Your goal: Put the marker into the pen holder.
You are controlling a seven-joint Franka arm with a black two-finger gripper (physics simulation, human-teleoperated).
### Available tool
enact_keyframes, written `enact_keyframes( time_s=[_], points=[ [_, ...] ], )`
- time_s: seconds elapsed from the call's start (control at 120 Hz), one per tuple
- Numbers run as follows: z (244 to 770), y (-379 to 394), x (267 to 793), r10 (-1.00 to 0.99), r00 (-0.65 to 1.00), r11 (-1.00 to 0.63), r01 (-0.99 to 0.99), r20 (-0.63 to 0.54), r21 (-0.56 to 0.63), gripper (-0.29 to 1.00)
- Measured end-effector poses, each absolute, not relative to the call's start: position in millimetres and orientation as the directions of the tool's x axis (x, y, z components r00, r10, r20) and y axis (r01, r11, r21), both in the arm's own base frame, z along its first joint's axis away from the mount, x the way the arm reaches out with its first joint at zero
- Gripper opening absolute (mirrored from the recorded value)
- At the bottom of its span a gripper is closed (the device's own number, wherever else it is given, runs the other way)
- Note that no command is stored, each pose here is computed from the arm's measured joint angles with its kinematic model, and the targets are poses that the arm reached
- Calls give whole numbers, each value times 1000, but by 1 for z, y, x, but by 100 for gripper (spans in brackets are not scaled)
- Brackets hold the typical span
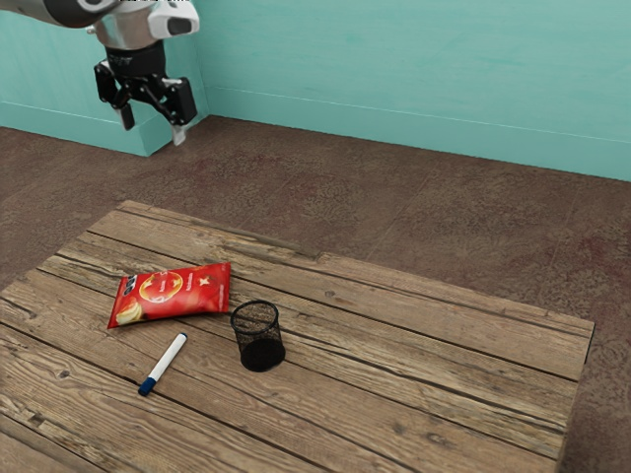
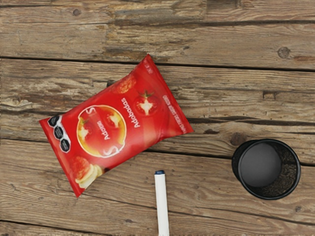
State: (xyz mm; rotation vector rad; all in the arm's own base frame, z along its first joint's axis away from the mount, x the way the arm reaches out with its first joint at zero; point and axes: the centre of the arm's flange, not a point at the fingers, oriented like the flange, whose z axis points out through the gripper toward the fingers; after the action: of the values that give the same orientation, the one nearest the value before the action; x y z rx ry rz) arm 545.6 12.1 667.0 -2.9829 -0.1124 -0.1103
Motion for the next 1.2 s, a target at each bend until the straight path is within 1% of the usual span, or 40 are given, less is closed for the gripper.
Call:
enact_keyframes(
  time_s=[0.2,0.333,0.442,0.533,0.583,0.708,0.767,0.95,1.2],
  points=[
    [655,37,533,133,990,-978,139,53,-152,70],
    [592,90,547,221,974,-963,211,-42,-167,70],
    [506,127,533,274,945,-954,244,-181,-173,70],
    [451,145,524,294,926,-951,258,-236,-171,70],
    [421,137,528,275,926,-958,240,-260,-158,70],
    [358,62,525,154,942,-987,130,-299,-99,70],
    [344,56,525,148,944,-988,130,-294,-80,70],
    [302,73,528,179,935,-984,171,-305,-54,70],
    [271,79,518,198,922,-979,204,-333,-17,70]
  ],
)
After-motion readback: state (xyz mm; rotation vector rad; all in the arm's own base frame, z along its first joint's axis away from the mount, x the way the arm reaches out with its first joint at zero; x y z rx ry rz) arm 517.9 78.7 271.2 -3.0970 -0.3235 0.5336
